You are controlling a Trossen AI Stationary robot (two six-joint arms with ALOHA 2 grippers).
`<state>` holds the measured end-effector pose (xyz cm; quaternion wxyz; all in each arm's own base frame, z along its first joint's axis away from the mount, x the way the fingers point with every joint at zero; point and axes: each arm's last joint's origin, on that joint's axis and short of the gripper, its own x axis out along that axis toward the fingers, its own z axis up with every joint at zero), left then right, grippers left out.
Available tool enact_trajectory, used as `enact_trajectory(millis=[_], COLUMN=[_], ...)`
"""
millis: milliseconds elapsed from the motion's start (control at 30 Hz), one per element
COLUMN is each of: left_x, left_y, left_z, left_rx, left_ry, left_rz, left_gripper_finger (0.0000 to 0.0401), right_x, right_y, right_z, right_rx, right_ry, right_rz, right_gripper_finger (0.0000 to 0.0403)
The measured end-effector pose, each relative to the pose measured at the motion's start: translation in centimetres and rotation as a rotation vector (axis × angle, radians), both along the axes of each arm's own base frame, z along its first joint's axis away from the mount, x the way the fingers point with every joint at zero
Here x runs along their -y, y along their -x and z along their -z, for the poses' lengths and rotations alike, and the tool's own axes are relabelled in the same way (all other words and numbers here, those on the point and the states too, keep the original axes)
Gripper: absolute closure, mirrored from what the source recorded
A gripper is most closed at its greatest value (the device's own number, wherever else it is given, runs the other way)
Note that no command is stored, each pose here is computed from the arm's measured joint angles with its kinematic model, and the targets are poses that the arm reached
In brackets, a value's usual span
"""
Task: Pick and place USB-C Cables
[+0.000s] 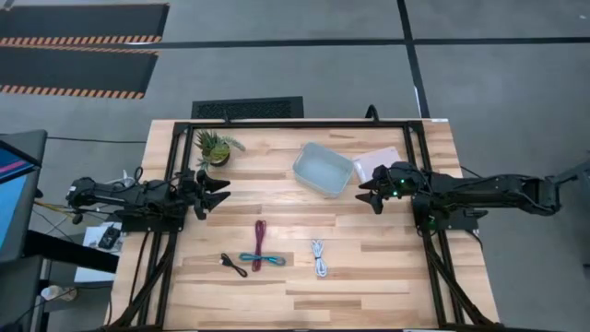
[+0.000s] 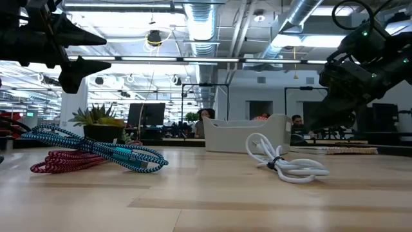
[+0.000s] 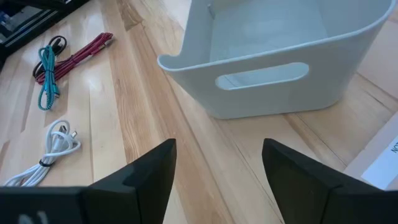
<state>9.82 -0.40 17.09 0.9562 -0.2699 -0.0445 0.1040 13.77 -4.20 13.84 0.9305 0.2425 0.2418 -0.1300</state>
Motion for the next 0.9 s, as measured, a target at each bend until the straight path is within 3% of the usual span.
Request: enact_trajectory(millis=[567,733,900], left_x=[0.00,0.00,0.00], left_y=[0.00,0.00,0.00], left_z=[0.01,0.00,0.00], left_rx=[-0.001,0.000,0.000], left_ry=[0.000,0.000,0.000], left_rz=[0.000,0.000,0.000], left_gripper_finger=[0.0153,0.0153,0.0153], right_x=[0.00,0.00,0.00], right_y=[0.00,0.01,0.00], right_z=[0.00,0.02,-0.01], right_rx=[0.002,0.038,0.055], right_ry=[-0.012,-0.275,-0.376], right_rz=[0.007,0.166,0.227], right_gripper_finger=[0.0138,0.0138,0.0138])
